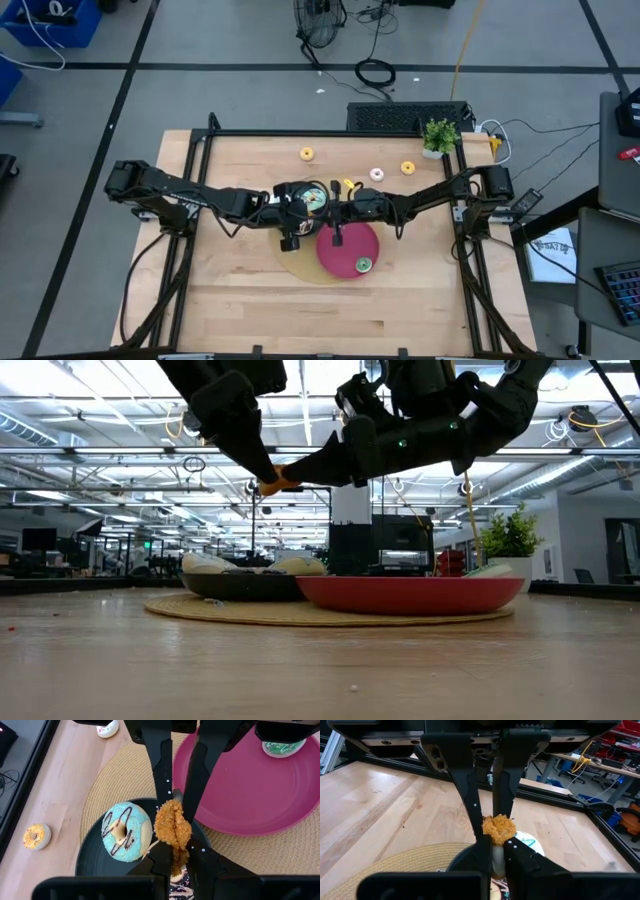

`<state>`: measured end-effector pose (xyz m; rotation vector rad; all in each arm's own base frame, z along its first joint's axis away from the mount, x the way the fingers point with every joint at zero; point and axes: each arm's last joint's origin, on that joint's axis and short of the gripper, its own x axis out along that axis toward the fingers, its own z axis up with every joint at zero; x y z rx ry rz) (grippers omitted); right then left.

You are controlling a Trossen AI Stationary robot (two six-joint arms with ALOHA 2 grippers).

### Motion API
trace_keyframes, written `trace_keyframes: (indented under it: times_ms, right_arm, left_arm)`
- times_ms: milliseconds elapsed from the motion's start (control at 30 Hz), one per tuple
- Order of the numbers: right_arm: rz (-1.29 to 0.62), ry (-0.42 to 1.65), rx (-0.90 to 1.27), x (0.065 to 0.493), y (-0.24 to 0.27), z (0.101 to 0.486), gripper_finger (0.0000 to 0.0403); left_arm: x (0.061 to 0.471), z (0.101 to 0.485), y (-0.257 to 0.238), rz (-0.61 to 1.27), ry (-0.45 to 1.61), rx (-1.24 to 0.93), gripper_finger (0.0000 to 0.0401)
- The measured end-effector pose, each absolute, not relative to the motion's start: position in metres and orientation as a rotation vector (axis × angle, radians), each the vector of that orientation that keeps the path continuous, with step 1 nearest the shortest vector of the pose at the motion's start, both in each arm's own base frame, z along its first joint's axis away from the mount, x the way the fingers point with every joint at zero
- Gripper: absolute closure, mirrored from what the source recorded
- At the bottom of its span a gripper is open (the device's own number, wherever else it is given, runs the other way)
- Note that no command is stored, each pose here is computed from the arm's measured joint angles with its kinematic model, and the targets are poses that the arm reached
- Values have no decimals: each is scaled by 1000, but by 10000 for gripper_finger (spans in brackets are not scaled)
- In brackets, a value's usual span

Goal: Pick & Place donuts
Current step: Put the small orange donut on the pink plate

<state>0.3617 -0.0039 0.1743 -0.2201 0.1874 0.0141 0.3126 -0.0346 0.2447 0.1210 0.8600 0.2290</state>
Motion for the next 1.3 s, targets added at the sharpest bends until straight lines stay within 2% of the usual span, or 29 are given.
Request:
trace_keyframes:
  times_ms: [400, 500, 667, 1033, 1167, 1300]
  right_arm:
    - [15, 222, -220, 359, -4, 177, 395]
    - [17, 310, -220, 353, -4, 174, 395]
    - [21, 343, -194, 346, -2, 189, 397]
    - [153, 572, -122, 306, 42, 210, 394]
    - [196, 616, -90, 285, 59, 218, 394]
    - [147, 594, -89, 259, 65, 215, 394]
  left_arm:
    - [302, 266, -45, 187, 776, 186, 350]
    - [298, 277, -48, 181, 723, 176, 350]
    - [295, 284, -53, 158, 681, 189, 350]
    - [293, 284, -55, 186, 688, 225, 350]
    - [292, 284, -54, 221, 685, 233, 350]
    - [292, 284, -54, 221, 692, 243, 350]
